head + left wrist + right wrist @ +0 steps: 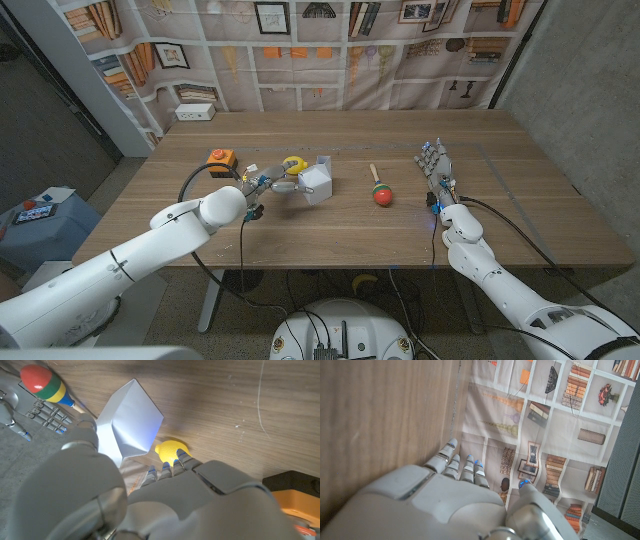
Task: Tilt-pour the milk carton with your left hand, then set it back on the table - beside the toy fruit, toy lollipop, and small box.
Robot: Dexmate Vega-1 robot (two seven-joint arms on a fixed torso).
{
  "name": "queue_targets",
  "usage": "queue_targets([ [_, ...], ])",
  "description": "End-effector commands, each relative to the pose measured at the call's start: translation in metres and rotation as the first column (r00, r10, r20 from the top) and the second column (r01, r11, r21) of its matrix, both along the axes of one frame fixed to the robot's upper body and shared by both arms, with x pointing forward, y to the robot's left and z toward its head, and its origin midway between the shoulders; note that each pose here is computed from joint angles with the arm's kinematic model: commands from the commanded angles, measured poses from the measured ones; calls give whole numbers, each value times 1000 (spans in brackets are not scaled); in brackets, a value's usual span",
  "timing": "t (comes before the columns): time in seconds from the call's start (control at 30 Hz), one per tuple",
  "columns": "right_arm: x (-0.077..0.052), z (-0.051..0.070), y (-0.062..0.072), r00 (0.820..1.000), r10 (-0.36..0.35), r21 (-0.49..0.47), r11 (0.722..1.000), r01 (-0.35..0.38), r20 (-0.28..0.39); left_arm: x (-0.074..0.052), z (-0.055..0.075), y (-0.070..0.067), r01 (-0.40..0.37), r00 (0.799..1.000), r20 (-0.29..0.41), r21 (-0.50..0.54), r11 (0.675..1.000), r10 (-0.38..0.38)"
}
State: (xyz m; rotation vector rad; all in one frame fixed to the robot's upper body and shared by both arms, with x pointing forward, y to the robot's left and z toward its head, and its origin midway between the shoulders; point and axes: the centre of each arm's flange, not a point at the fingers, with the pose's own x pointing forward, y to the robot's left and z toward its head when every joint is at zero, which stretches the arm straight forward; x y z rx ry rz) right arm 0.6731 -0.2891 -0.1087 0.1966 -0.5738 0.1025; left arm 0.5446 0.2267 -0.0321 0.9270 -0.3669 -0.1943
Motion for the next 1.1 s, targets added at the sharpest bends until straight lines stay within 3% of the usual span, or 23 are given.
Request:
queue_targets([
  [0.03,-4,-3,2,1000,-9,-2,1000,9,2,0,3,14,89,996,-1,-55,995,-89],
  [0.47,-12,-1,4,1000,-20,-9,1000,20,10,2,8,27,115,993,59,-192,975,-105],
  [1.1,-18,16,7,999,-21,-58,998,23,25,12,12,44,118,986,152,-337,934,-69],
])
